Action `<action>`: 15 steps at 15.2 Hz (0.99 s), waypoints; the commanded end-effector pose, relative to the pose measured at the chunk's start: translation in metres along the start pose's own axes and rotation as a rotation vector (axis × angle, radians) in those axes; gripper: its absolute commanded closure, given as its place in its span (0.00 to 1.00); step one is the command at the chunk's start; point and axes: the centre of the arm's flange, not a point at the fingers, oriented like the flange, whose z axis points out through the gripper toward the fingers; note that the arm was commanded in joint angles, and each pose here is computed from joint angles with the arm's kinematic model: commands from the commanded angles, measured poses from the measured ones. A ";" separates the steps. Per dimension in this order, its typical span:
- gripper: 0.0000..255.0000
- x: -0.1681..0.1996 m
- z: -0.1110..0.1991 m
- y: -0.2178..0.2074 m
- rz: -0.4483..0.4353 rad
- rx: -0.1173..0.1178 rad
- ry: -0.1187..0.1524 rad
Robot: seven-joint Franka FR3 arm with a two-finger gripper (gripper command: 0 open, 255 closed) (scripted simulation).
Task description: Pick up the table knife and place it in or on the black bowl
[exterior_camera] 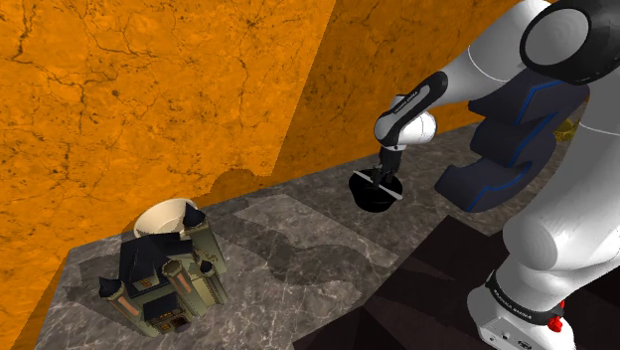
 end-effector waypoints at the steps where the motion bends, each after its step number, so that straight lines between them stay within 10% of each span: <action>1: 0.00 0.000 0.000 0.000 0.000 0.000 -0.001; 15: 0.00 0.000 -0.050 0.000 0.000 0.000 0.000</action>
